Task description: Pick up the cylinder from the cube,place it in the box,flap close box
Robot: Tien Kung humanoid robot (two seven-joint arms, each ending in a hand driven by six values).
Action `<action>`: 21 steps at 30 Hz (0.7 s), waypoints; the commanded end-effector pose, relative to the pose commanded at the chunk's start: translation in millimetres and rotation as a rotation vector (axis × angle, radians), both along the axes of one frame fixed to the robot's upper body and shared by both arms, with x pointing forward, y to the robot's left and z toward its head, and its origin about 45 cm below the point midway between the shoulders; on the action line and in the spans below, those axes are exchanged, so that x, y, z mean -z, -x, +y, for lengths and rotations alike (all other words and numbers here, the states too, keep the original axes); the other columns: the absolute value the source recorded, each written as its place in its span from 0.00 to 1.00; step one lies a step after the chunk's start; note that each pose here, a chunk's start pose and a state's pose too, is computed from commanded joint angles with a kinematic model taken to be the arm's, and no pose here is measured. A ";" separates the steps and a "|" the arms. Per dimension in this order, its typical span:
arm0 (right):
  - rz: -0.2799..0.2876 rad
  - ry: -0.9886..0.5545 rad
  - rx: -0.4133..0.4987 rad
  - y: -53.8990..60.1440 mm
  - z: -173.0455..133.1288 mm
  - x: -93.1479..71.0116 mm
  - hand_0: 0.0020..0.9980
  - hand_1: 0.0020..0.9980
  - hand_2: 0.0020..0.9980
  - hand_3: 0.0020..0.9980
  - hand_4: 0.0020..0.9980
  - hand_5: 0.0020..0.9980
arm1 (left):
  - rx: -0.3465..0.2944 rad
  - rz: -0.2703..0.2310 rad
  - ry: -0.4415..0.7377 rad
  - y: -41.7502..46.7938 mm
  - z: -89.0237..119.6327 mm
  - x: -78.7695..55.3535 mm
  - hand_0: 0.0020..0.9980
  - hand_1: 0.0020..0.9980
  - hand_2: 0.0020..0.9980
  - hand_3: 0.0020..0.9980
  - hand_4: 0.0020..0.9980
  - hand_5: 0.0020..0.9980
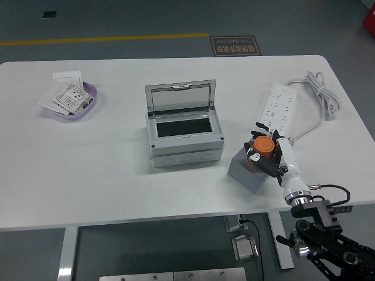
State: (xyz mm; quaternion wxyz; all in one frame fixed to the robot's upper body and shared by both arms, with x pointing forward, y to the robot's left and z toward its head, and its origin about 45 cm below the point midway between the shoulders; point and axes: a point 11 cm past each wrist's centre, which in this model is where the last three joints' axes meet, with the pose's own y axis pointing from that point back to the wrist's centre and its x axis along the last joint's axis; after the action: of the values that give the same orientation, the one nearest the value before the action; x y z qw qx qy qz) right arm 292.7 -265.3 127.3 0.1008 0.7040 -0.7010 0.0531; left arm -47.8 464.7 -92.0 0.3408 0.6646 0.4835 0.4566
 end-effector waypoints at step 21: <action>-0.041 0.026 0.011 -8.1 -1.8 -13.1 0.78 0.69 0.67 0.58 0.09 0.00 | -0.002 -0.038 -0.017 -4.5 1.7 0.7 0.66 0.70 0.60 0.61 0.60 0.13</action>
State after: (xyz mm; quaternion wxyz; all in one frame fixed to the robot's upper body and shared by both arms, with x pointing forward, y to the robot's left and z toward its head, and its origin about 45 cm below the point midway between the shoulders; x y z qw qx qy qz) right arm 300.8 -267.1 140.4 0.0958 0.6977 -0.7059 0.0758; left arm -43.3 466.5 -92.7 0.3436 0.6581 0.4739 0.4736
